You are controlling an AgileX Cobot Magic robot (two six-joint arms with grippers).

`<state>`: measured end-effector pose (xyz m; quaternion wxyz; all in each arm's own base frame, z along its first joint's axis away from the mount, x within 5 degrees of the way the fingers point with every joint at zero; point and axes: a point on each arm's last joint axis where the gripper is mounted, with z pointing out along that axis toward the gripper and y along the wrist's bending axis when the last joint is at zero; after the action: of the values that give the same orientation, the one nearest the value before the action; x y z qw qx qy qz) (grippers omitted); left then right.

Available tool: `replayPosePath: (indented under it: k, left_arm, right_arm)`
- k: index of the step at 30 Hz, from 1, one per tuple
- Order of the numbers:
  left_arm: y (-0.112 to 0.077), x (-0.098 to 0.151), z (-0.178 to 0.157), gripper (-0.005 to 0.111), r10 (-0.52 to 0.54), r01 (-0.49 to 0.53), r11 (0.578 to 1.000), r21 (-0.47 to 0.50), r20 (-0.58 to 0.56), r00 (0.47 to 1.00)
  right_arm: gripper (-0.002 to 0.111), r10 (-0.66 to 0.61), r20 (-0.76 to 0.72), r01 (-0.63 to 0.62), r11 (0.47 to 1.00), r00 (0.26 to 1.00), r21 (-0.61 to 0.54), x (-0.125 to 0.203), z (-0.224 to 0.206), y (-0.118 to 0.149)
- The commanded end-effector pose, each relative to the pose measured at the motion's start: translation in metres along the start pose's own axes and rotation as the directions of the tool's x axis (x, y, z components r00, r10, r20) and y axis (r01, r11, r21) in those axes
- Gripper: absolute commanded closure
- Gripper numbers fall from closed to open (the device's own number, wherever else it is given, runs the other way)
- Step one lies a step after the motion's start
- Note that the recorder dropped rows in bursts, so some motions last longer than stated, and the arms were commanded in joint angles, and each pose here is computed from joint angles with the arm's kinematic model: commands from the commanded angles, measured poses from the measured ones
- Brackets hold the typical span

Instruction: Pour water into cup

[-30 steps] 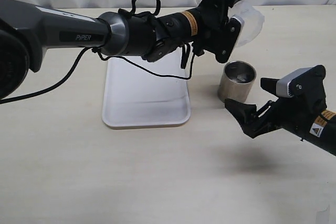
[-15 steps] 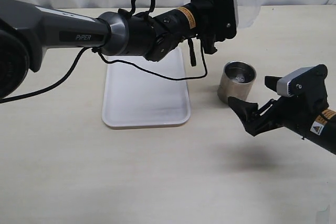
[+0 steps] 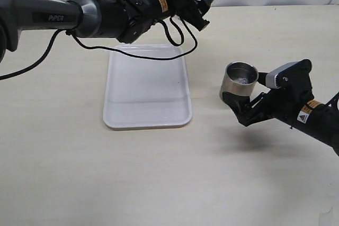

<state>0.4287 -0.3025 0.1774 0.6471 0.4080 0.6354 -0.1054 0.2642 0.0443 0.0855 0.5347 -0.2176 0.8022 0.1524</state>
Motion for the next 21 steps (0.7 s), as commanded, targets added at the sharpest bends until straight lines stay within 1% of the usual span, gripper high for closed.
replayPosePath:
  k: [1, 3, 7, 12, 15, 17, 21]
  left_arm:
    - [0.016, -0.005, -0.003, 0.107, -0.110, 0.111, 0.994, -0.016, 0.034, 0.993]
    - [0.020, -0.003, -0.004, 0.107, -0.142, 0.142, 0.990, -0.005, 0.034, 0.989]
    - [0.027, -0.001, -0.007, 0.107, -0.174, 0.174, 0.985, 0.024, 0.033, 0.984]
    - [0.030, -0.001, -0.008, 0.107, -0.169, 0.168, 0.985, 0.047, 0.029, 0.985]
    - [0.034, 0.002, -0.009, 0.107, -0.203, 0.202, 0.978, 0.044, 0.017, 0.979]
    - [0.037, 0.003, -0.010, 0.107, -0.234, 0.233, 0.972, 0.039, 0.014, 0.972]
    - [0.051, 0.012, -0.014, 0.107, -0.292, 0.292, 0.956, 0.038, -0.009, 0.956]
  right_arm:
    - [0.015, 0.014, 0.018, -0.013, 1.000, 1.000, -0.010, 0.005, 0.004, 0.000]
    - [0.015, 0.015, 0.024, -0.015, 1.000, 1.000, -0.012, 0.006, 0.005, -0.001]
    - [0.015, 0.014, 0.009, -0.014, 1.000, 1.000, -0.011, 0.009, 0.013, -0.005]
    - [0.015, 0.014, 0.004, -0.014, 1.000, 1.000, -0.020, 0.013, 0.022, -0.008]
    - [0.015, -0.006, 0.011, 0.006, 0.998, 1.000, -0.055, 0.014, 0.028, -0.008]
    - [0.015, -0.003, 0.016, 0.004, 0.998, 1.000, -0.057, 0.013, 0.030, -0.009]
    - [0.015, 0.000, 0.028, 0.001, 0.999, 1.000, -0.054, 0.012, 0.030, -0.009]
